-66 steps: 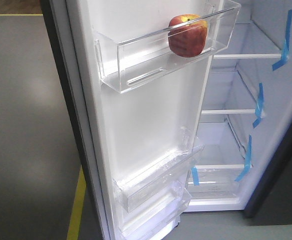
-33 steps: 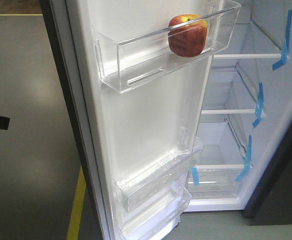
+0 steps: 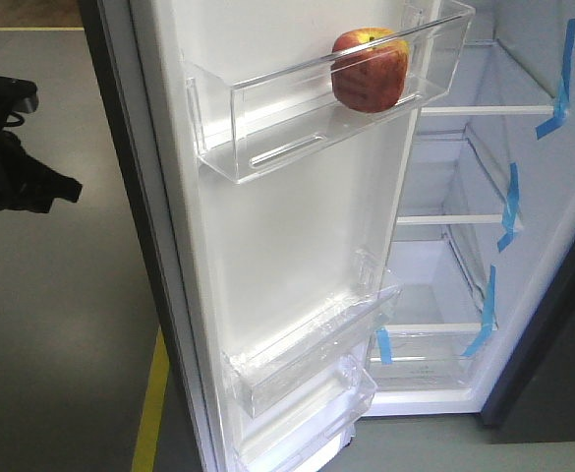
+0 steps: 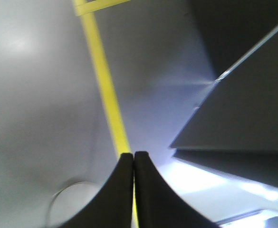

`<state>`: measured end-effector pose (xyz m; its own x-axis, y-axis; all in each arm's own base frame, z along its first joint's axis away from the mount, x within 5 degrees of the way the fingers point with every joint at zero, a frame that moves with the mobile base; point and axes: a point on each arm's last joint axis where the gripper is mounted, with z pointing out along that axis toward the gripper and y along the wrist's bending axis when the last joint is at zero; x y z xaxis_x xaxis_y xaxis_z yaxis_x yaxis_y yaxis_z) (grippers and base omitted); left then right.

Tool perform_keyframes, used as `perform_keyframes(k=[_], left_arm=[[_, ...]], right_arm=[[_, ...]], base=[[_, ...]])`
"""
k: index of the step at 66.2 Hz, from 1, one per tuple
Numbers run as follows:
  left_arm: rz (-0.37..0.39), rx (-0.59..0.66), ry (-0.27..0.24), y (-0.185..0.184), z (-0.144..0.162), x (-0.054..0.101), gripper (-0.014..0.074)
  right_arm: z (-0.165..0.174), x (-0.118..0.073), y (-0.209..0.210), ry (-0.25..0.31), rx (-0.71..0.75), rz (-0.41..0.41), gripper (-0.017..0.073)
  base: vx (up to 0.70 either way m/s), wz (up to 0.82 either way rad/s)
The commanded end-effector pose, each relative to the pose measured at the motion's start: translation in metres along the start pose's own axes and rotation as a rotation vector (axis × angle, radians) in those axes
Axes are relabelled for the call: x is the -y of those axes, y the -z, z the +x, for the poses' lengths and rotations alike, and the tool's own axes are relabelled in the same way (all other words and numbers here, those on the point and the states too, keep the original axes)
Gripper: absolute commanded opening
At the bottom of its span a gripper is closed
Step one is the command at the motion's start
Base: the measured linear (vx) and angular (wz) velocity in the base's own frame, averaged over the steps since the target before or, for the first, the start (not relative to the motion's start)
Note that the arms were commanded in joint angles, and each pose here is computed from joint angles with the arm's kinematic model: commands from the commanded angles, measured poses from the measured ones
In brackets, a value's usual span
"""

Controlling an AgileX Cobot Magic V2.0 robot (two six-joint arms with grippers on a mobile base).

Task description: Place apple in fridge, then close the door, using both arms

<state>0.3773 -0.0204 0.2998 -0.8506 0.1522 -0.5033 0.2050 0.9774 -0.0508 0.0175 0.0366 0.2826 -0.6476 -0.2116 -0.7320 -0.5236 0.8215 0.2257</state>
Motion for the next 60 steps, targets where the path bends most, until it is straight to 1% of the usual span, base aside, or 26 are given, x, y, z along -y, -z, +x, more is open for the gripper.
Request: perform_keyframes(k=[1, 7, 16, 19, 28, 38, 50, 53, 55, 60], left_arm=[[0.097, 0.128, -0.002, 0.016, -0.028, 0.011, -0.0006], [0.179, 0.153, 0.009, 0.007, -0.041, 0.016, -0.0006], [0.284, 0.197, 0.046, 0.0, -0.056, 0.022, -0.0006], [0.311, 0.209, 0.041, -0.002, -0.059, 0.024, -0.0006], [0.419, 0.232, 0.052, -0.006, -0.063, 0.031, -0.0006], [0.529, 0.248, 0.017, -0.002, -0.064, 0.041, -0.0006], [0.618, 0.238, -0.012, 0.003, -0.062, 0.049, -0.0006], [0.637, 0.233, -0.028, 0.003, -0.061, 0.053, -0.0006], [0.646, 0.227, -0.032, 0.003, -0.061, 0.054, -0.0006], [0.672, 0.221, -0.044, 0.004, -0.06, 0.062, -0.0006]], right_arm=[[-0.011, -0.002, 0.004, -0.002, 0.068, -0.01, 0.059], [-0.011, -0.002, 0.004, -0.001, 0.068, -0.01, 0.059], [-0.011, -0.002, 0.004, -0.001, 0.068, -0.01, 0.059], [-0.011, -0.002, 0.004, -0.001, 0.068, -0.01, 0.059], [-0.011, -0.002, 0.004, -0.001, 0.068, -0.01, 0.059], [-0.011, -0.002, 0.004, -0.001, 0.068, -0.01, 0.059], [-0.011, -0.002, 0.004, -0.001, 0.068, -0.01, 0.059], [-0.011, -0.002, 0.004, -0.001, 0.068, -0.01, 0.059], [-0.011, -0.002, 0.004, -0.001, 0.068, -0.01, 0.059], [-0.011, -0.002, 0.004, -0.001, 0.068, -0.01, 0.059]], base=[[0.0, 0.0], [0.0, 0.0], [0.0, 0.0], [0.0, 0.0], [0.0, 0.0], [0.0, 0.0], [0.0, 0.0], [0.0, 0.0], [0.0, 0.0], [0.0, 0.0]])
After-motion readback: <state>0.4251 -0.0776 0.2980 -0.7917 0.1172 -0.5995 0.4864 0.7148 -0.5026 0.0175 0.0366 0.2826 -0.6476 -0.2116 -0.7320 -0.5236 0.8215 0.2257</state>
